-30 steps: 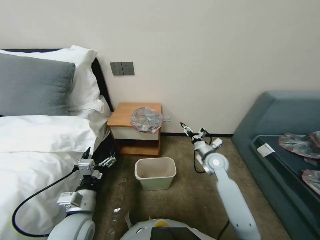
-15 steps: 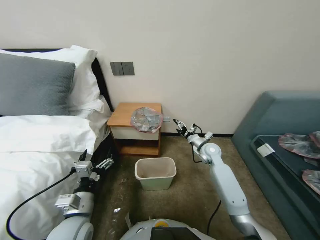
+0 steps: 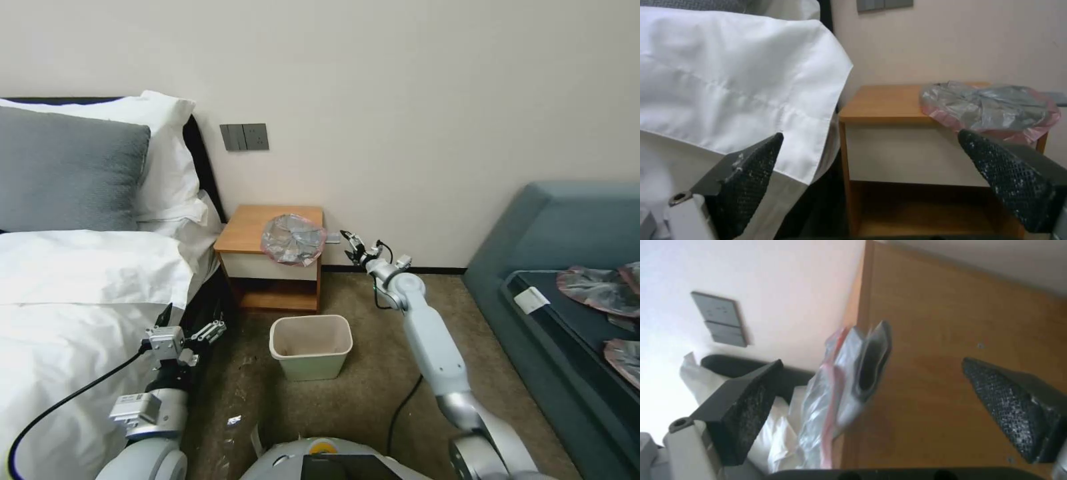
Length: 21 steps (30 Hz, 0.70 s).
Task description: Pick up the garbage bag from the table and place it over the trash can.
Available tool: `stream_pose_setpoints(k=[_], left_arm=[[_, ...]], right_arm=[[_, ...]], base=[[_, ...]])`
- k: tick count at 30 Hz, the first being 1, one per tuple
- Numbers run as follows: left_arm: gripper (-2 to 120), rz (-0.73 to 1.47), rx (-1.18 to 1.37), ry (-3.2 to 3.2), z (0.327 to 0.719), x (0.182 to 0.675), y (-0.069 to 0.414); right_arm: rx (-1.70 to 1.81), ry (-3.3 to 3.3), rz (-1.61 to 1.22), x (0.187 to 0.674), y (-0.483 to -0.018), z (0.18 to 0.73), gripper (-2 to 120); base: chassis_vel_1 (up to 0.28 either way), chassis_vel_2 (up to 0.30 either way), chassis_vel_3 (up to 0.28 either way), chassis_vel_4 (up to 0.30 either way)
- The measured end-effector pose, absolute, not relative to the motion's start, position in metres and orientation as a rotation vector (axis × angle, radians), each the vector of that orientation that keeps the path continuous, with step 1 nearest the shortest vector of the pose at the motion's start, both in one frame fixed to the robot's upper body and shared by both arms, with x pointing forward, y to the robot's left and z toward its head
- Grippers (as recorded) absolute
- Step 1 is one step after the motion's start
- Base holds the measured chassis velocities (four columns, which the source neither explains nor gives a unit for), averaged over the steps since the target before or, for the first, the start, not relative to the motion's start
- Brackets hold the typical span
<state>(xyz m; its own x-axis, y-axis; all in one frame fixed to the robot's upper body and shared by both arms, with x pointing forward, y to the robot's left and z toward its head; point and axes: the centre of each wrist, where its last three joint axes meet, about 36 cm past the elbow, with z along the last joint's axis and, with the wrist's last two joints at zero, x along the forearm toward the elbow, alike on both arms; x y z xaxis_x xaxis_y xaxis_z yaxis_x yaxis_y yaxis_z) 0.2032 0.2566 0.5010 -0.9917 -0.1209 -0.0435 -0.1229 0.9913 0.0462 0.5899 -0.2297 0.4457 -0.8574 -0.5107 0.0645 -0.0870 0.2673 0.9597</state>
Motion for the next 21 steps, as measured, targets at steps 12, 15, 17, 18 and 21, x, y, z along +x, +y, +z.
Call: stream_pose_setpoints(k=[12,15,17,18,21], left_arm=[[100,0.074,-0.191,3.085,0.501,0.204,0.256],[100,0.074,-0.19,3.085,0.501,0.204,0.256],[100,0.075,-0.189,3.085,0.501,0.204,0.256],[100,0.078,-0.188,3.086,0.501,0.203,0.256],[100,0.081,-0.187,3.087,0.501,0.203,0.257]], right_arm=[[0.486,-2.197,-1.59,0.623,-0.217,0.429,100],[0.481,-2.202,-1.591,0.625,-0.217,0.428,98],[0.48,-2.203,-1.593,0.625,-0.216,0.427,96],[0.48,-2.203,-1.594,0.625,-0.214,0.427,91],[0.487,-2.202,-1.597,0.625,-0.212,0.426,81]], base=[[0.0,0.0,0.0,0.0],[0.0,0.0,0.0,0.0],[0.0,0.0,0.0,0.0],[0.0,0.0,0.0,0.0],[0.0,0.0,0.0,0.0]])
